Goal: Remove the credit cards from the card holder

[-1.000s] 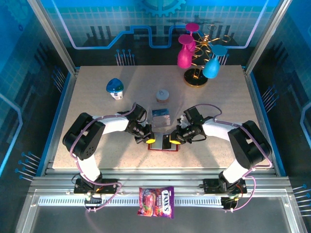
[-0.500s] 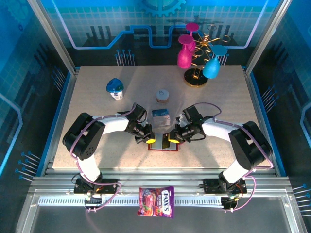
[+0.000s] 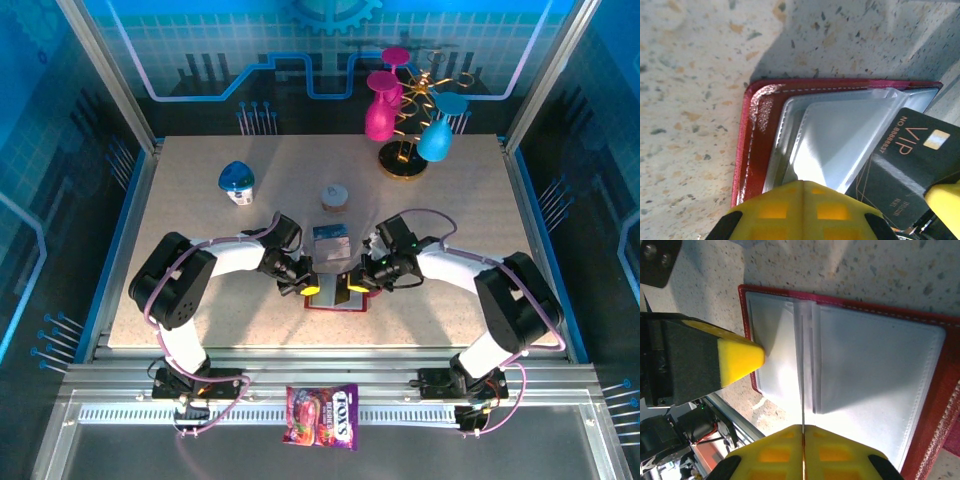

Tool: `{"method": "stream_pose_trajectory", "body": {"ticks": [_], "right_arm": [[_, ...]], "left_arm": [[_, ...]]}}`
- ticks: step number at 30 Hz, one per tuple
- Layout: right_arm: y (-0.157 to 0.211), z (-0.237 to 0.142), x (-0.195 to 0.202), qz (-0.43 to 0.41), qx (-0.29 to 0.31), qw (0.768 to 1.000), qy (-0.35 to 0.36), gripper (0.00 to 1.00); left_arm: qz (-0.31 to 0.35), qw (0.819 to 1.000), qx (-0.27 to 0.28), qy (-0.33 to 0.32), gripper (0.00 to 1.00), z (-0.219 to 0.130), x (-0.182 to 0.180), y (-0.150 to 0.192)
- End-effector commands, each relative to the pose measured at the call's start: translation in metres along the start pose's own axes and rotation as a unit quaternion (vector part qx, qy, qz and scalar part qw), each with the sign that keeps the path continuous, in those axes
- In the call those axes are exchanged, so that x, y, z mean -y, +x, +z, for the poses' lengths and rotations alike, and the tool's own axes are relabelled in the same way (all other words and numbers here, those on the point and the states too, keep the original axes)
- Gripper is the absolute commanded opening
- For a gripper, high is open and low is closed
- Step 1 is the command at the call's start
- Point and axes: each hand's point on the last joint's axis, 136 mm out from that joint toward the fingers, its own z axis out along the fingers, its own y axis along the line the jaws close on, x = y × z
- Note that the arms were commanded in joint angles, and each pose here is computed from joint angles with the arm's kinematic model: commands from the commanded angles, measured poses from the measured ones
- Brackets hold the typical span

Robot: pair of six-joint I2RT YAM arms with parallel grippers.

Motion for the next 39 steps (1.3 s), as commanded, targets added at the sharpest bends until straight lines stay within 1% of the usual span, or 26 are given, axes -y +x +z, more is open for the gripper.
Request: {"method": "stream_pose_trajectory", "body": {"ticks": [1, 3, 4, 7, 14, 17, 21, 24, 26, 29, 33, 36, 39], "right_arm": [[0.001, -0.011, -0.009, -0.028, 0.003, 0.999, 0.017, 0.09], [0.002, -0.015, -0.007, -0.036, -0.001, 0.999, 0.029, 0.09], [-0.002, -0.020, -0.013, -0.048, 0.004, 0.998, 0.031, 0.09], [-0.005, -0.027, -0.015, -0.073, 0.002, 0.996, 0.048, 0.09], [-0.014, -0.045, -0.032, -0.161, -0.001, 0.985, 0.062, 0.07], [-0.021, -0.055, -0.041, -0.206, 0.003, 0.976, 0.076, 0.05], [-0.028, -0.065, -0.049, -0.269, 0.002, 0.959, 0.090, 0.04], [-0.034, -0.068, -0.051, -0.305, -0.001, 0.947, 0.100, 0.02], [-0.039, -0.070, -0.051, -0.333, -0.009, 0.937, 0.111, 0.01], [-0.048, -0.075, -0.049, -0.381, -0.020, 0.913, 0.143, 0.00], [-0.064, -0.083, -0.047, -0.452, -0.040, 0.872, 0.185, 0.00], [-0.074, -0.087, -0.053, -0.499, -0.052, 0.843, 0.192, 0.00], [-0.083, -0.090, -0.063, -0.537, -0.060, 0.819, 0.192, 0.00]], "left_arm": [[-0.009, 1.000, 0.000, -0.017, 0.05, -0.001, -0.007, 0.007], [-0.009, 1.000, 0.002, -0.014, 0.05, -0.003, -0.005, 0.008], [-0.010, 1.000, 0.004, -0.012, 0.05, -0.004, -0.005, 0.007], [-0.012, 1.000, 0.006, -0.010, 0.05, -0.003, -0.006, 0.008], [-0.021, 1.000, 0.009, -0.007, 0.05, -0.001, -0.013, 0.012], [-0.021, 1.000, 0.011, -0.004, 0.05, -0.003, -0.011, 0.012], [-0.012, 1.000, 0.024, -0.002, 0.10, -0.010, -0.005, 0.009], [-0.007, 0.999, 0.036, 0.001, 0.12, -0.015, 0.004, 0.002], [-0.002, 0.999, 0.044, 0.006, 0.13, -0.019, 0.010, -0.001], [0.001, 0.998, 0.058, 0.009, 0.15, -0.026, 0.016, -0.006], [-0.001, 0.997, 0.071, 0.011, 0.15, -0.034, 0.017, -0.014], [-0.004, 0.997, 0.081, 0.014, 0.15, -0.041, 0.017, -0.020], [-0.006, 0.996, 0.091, 0.016, 0.15, -0.048, 0.016, -0.024]]}}
